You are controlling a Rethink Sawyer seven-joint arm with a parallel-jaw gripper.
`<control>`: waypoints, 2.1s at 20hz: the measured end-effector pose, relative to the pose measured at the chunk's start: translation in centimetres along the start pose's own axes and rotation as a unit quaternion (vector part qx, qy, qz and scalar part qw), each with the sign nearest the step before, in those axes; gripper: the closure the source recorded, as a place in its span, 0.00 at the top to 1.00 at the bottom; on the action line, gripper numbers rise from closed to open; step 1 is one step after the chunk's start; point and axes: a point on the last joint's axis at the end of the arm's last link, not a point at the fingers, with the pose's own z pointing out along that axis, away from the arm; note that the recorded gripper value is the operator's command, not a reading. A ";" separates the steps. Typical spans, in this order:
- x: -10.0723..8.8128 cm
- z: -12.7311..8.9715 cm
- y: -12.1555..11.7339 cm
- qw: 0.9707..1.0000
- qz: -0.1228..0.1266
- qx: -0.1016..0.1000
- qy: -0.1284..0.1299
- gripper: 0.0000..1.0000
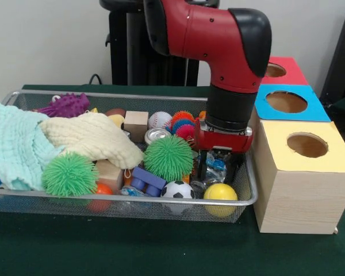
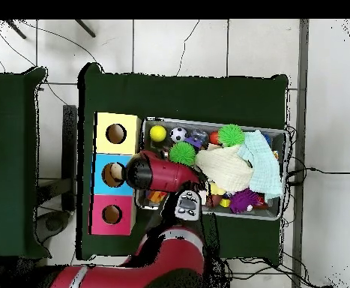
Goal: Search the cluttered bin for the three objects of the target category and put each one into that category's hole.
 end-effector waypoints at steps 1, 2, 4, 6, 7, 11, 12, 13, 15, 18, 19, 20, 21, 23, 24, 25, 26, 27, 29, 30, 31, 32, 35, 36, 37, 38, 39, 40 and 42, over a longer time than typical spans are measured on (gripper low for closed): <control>0.2 -0.2 0.3 1.000 0.000 0.010 0.014 1.00; 0.5 -0.4 0.5 1.000 0.001 0.017 0.025 1.00; 0.8 -0.6 0.9 0.999 0.009 0.028 0.043 1.00; 0.9 -0.8 1.0 0.998 0.017 0.035 0.052 1.00; 0.9 -0.8 1.1 0.997 0.026 0.042 0.058 1.00; 0.9 -0.6 0.9 0.995 0.053 0.055 0.062 1.00; 1.0 -0.5 0.7 0.995 0.061 0.057 0.062 1.00; 1.0 -0.4 0.7 0.994 0.065 0.059 0.062 1.00; 1.0 -0.3 0.3 0.993 0.075 0.063 0.062 1.00; 1.2 -0.1 -0.5 0.992 0.080 0.072 0.063 0.00; 1.2 -0.2 -0.6 0.992 0.080 0.072 0.063 0.00; 1.1 -0.2 -0.6 0.992 0.080 0.073 0.063 0.00; 1.1 -0.2 -0.7 0.992 0.081 0.073 0.063 0.00; 1.2 -0.1 -0.8 0.992 0.081 0.074 0.064 0.00; 1.2 0.0 -0.9 0.992 0.081 0.075 0.065 0.00; 1.3 0.1 -0.9 0.992 0.081 0.075 0.065 0.00; 1.4 0.2 -1.0 0.992 0.081 0.075 0.067 0.00; 1.5 0.3 -1.1 0.991 0.082 0.076 0.068 0.00; 1.5 0.5 -1.5 0.991 0.086 0.076 0.069 0.00; 1.5 0.5 -1.7 0.991 0.087 0.076 0.070 0.00; 1.5 0.5 -1.8 0.991 0.089 0.075 0.070 0.00; 1.4 0.7 -2.2 0.990 0.093 0.074 0.071 0.00; 1.4 0.7 -2.7 0.990 0.100 0.071 0.073 0.00; 1.3 0.7 -3.1 0.989 0.105 0.070 0.074 0.00; 1.3 0.6 -3.3 0.989 0.107 0.069 0.074 0.00; 1.3 0.6 -3.5 0.989 0.111 0.067 0.076 1.00; 1.3 0.6 -3.5 0.989 0.111 0.067 0.076 1.00; 1.3 0.6 -3.5 0.989 0.111 0.067 0.076 1.00; 1.3 0.5 -3.4 0.989 0.113 0.064 0.076 1.00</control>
